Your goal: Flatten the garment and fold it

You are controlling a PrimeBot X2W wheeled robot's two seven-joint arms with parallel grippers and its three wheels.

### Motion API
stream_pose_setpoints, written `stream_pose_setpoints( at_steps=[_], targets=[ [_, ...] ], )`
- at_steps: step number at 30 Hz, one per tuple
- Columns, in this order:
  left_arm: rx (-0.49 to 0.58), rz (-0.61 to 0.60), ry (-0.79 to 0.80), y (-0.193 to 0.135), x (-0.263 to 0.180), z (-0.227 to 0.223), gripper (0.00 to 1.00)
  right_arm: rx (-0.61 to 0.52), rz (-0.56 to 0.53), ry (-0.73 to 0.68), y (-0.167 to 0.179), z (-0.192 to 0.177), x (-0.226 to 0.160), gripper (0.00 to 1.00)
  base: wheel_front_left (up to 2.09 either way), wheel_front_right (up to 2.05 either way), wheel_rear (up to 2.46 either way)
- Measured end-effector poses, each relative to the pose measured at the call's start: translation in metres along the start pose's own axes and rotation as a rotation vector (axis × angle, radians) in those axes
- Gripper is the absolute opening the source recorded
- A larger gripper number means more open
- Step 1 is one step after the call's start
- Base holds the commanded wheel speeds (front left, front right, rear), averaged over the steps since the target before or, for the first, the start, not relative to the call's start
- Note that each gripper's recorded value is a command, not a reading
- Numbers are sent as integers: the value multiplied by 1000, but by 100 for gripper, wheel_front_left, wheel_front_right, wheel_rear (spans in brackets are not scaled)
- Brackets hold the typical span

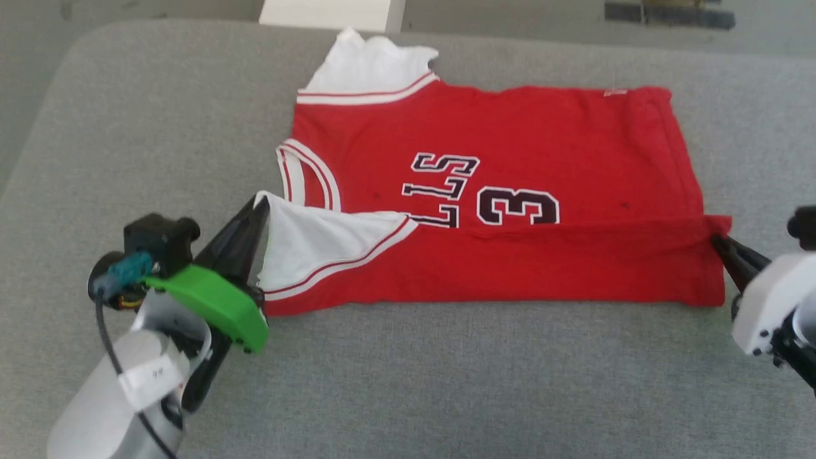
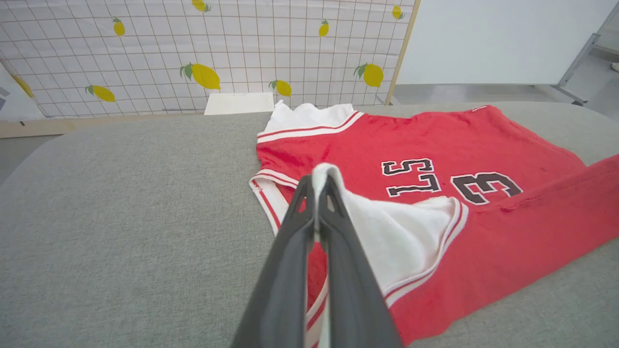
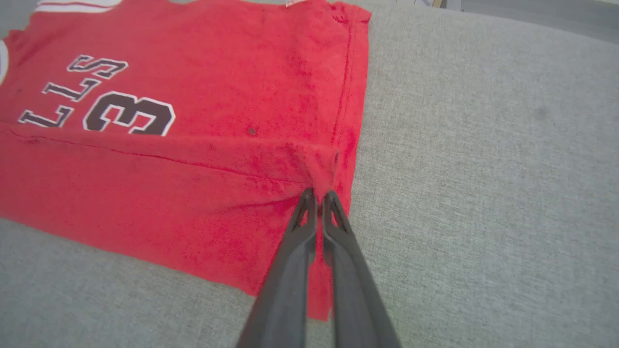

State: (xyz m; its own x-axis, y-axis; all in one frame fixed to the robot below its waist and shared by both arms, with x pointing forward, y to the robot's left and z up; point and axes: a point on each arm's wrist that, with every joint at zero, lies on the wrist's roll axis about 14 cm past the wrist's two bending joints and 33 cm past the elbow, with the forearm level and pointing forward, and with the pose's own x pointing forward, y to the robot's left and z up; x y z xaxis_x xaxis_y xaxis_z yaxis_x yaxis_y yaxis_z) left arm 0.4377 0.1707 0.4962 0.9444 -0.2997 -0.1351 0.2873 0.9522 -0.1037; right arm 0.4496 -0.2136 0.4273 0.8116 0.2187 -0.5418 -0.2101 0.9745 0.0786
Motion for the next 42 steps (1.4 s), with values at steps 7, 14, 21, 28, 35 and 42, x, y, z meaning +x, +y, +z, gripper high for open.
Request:
stream_pose_setpoints(
  at_steps=[7,14,21,28,35,42],
  targets=[
    [5,15,143,16,28,-49,0,-15,-7,116,-4,-26,34,0,0,0,0],
    [-23,52,196,21,33,-81,100,-6,-19,138,-6,-32,51,100,0,0,0],
    [-63,104,91,22,29,-62,100,-48,-24,102,1,-21,42,100,0,0,0],
    [-240,247,17,22,-11,-54,100,-66,-81,71,19,-12,5,100,0,0,0],
    [-287,289,140,6,-34,-78,100,-24,-144,89,25,-21,-31,100,0,0,0],
    [-255,337,299,11,-40,-106,100,18,-159,63,30,-15,-44,100,0,0,0]
  ],
)
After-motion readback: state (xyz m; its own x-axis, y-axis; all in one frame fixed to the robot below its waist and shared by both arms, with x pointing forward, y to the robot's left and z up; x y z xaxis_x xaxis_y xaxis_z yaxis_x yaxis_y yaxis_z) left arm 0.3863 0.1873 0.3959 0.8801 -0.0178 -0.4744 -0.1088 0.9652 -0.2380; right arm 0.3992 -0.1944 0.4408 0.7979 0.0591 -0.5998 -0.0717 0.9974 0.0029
